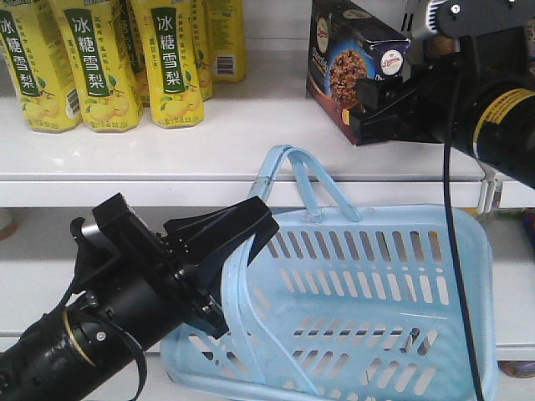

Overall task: Left arm holds basket, right arm returns cookies
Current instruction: 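Set the box upright on the shelf, open and withdraw the right gripper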

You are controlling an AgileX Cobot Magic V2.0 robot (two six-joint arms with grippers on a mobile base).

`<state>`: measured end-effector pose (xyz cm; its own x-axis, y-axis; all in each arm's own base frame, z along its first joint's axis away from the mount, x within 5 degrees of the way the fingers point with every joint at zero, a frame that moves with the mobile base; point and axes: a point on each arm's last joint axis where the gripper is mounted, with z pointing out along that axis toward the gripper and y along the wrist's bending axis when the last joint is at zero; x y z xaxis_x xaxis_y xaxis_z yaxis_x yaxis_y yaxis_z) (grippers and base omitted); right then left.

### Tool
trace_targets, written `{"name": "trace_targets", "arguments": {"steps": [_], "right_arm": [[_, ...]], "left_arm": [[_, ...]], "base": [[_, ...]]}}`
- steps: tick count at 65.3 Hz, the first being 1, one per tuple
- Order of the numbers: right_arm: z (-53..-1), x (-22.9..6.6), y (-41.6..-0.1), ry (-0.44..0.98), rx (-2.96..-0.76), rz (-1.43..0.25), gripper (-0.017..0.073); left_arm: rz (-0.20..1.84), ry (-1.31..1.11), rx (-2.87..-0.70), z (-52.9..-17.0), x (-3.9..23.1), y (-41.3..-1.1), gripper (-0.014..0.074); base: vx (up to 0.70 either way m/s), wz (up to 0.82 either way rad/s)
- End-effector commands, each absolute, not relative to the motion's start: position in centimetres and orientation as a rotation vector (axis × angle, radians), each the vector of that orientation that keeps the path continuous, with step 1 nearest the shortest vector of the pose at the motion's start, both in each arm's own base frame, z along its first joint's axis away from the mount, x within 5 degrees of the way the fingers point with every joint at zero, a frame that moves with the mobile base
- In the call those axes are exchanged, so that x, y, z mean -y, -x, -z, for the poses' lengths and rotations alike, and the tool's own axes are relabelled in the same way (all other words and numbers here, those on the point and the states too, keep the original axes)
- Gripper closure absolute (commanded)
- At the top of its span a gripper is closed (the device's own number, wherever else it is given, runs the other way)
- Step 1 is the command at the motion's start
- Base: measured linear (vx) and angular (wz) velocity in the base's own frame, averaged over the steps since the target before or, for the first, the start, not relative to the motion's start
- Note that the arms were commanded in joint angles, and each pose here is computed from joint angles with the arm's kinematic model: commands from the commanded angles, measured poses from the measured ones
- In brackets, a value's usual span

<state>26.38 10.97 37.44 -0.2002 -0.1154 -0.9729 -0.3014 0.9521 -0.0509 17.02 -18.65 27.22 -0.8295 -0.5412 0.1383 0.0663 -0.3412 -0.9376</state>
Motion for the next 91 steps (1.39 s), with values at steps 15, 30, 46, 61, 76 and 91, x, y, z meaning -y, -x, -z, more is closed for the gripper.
{"name": "trace_targets", "arguments": {"steps": [15, 30, 46, 61, 76, 91], "right_arm": [[-42.4, -8.2, -22.2, 0.215, -1.647, -0.136, 0.0153], [-43.5, -5.6, -19.0, 0.123, -1.639, -0.053, 0.0363], [-41.5, -3.5, -14.8, 0.112, -1.622, -0.029, 0.0571], [-40.2, -1.0, -10.7, 0.034, -1.596, -0.007, 0.057], [-38.1, 1.0, -7.1, -0.029, -1.559, -0.018, 0.057], [-36.1, 2.8, -4.3, -0.122, -1.546, -0.03, 0.057]], "left_arm": [[2.252, 0.642, -1.265, -29.7, 17.5, -17.8, 0.0594], [2.252, 0.642, -1.265, -29.7, 17.5, -17.8, 0.0594], [2.252, 0.642, -1.265, -29.7, 17.5, -17.8, 0.0594], [2.252, 0.642, -1.265, -29.7, 17.5, -17.8, 0.0594], [2.252, 0.642, -1.265, -29.7, 17.5, -17.8, 0.0594], [2.252, 0.642, -1.265, -29.7, 17.5, -17.8, 0.0594]], "base": [[0.0, 0.0], [0.0, 0.0], [0.0, 0.0], [0.0, 0.0], [0.0, 0.0], [0.0, 0.0]]}}
